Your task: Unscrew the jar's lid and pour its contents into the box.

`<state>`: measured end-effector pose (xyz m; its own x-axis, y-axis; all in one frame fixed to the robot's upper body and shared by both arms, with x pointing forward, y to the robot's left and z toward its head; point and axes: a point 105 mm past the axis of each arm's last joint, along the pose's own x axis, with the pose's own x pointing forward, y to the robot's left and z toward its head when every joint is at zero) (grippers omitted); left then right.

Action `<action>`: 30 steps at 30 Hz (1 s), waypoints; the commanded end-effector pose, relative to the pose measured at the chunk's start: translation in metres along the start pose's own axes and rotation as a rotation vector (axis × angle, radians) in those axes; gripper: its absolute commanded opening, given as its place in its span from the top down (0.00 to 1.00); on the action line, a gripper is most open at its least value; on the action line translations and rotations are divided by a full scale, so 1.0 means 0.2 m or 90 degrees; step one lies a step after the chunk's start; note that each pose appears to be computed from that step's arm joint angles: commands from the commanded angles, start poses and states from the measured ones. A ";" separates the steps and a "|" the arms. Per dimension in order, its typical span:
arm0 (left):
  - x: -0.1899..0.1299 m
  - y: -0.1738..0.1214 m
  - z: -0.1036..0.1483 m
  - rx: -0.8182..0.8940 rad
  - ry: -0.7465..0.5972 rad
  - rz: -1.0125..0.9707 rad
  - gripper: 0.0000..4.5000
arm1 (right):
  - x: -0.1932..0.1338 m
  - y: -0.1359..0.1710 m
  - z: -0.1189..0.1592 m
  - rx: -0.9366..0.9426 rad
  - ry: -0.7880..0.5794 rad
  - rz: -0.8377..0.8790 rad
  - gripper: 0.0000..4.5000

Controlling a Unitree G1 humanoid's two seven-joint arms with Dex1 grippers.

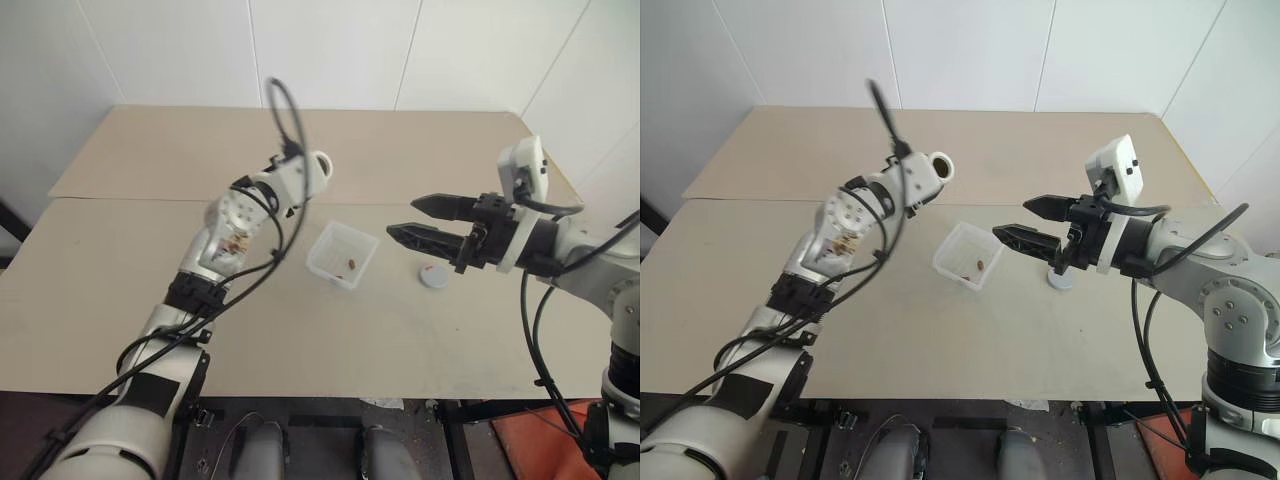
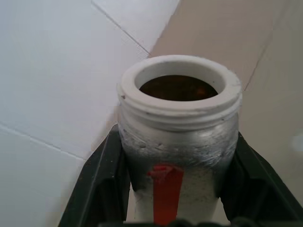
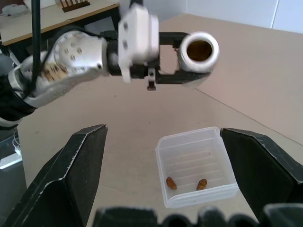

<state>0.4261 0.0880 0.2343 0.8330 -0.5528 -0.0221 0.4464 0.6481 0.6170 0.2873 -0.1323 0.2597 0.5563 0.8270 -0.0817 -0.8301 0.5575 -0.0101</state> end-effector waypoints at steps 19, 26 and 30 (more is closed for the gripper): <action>-0.27 -0.08 -0.40 -0.341 -0.034 0.042 0.31 | -0.01 0.02 0.08 -0.016 -0.049 0.023 0.00; -0.35 -0.13 -0.40 -0.319 -0.020 0.011 0.01 | 0.00 0.02 0.07 -0.016 -0.046 0.021 0.00; -0.49 -0.11 -0.41 -0.316 0.010 -0.008 0.01 | -0.01 0.02 0.06 -0.014 -0.040 0.016 0.00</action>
<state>0.3688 0.1660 0.1405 0.8383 -0.5398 -0.0763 0.5449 0.8249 0.1508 0.2886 -0.1295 0.2606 0.5384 0.8404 -0.0623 -0.8416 0.5400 0.0098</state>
